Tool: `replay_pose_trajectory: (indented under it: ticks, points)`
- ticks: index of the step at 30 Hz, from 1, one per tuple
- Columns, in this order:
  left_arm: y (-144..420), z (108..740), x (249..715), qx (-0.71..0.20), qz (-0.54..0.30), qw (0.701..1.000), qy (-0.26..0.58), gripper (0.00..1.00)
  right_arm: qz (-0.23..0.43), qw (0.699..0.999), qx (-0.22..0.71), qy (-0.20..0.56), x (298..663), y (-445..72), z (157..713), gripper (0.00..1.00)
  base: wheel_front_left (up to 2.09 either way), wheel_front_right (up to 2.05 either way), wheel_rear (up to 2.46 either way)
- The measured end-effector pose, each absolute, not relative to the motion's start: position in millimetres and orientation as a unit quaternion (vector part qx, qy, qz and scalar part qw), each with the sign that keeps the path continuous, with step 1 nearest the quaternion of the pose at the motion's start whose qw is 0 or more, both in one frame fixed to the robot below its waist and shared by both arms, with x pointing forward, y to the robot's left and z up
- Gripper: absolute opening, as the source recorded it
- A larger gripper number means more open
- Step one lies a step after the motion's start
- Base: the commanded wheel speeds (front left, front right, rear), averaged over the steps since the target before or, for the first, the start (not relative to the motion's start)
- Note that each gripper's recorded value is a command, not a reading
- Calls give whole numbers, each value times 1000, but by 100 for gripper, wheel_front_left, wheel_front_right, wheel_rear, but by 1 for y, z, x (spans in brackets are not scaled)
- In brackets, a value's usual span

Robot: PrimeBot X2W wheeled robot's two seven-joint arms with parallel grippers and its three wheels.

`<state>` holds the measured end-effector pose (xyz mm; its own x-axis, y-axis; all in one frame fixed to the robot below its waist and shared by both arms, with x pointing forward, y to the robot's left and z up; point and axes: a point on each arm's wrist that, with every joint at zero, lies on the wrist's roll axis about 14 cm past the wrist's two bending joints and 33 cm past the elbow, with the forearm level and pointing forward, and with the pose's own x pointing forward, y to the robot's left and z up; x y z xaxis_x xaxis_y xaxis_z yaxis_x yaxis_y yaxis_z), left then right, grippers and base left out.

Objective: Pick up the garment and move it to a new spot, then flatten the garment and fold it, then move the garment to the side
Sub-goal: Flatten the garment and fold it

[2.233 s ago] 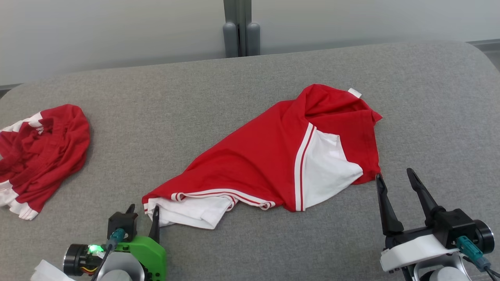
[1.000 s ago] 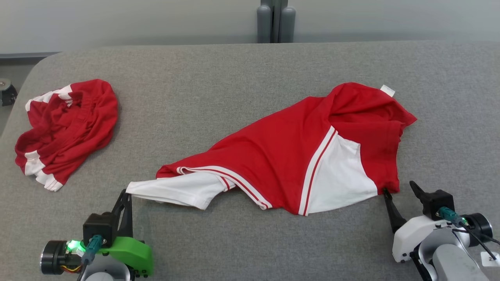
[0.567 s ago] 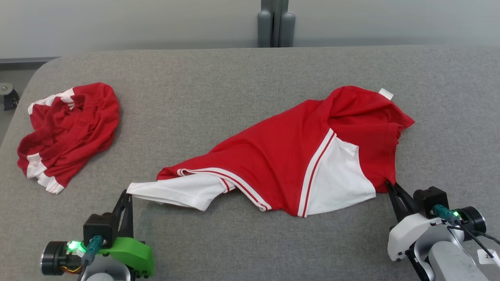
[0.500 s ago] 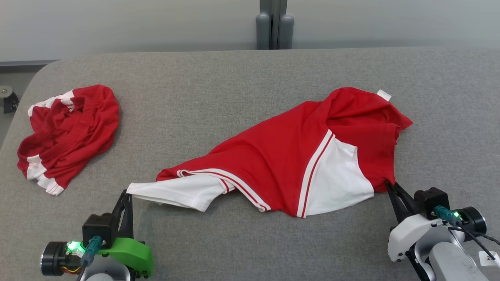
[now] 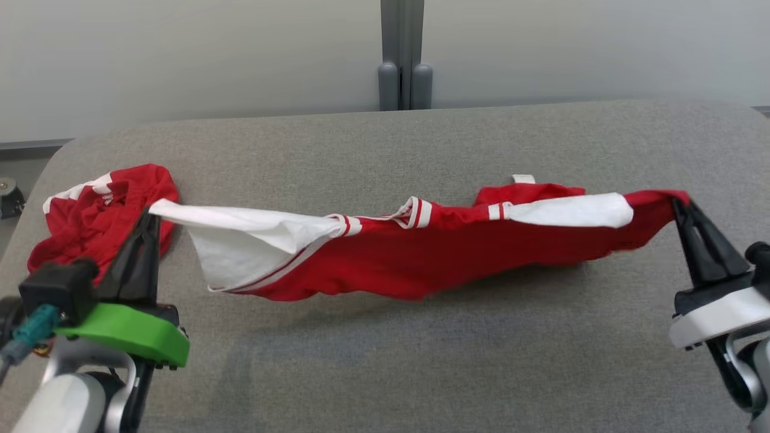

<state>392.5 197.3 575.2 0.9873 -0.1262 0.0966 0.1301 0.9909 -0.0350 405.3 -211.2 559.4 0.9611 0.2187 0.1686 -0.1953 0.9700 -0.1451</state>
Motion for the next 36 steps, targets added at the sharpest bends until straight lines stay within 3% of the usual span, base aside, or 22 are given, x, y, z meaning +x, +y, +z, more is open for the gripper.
replay_pose_trajectory:
  ticks: [10,22,28,36]
  points:
    - [160,683,391,6,-169,981,-99,0,124,969,-109,-185,392,-214,659,0,0,0,0]
    - [145,816,401,62,-202,950,-231,0,106,942,-150,-282,388,-239,780,0,0,0,0]
    - [139,832,453,57,-205,953,-218,0,136,948,-112,-264,433,-231,794,0,0,0,0]
    - [145,841,550,86,-167,958,-219,0,133,957,-80,-243,539,-215,793,0,0,0,0]
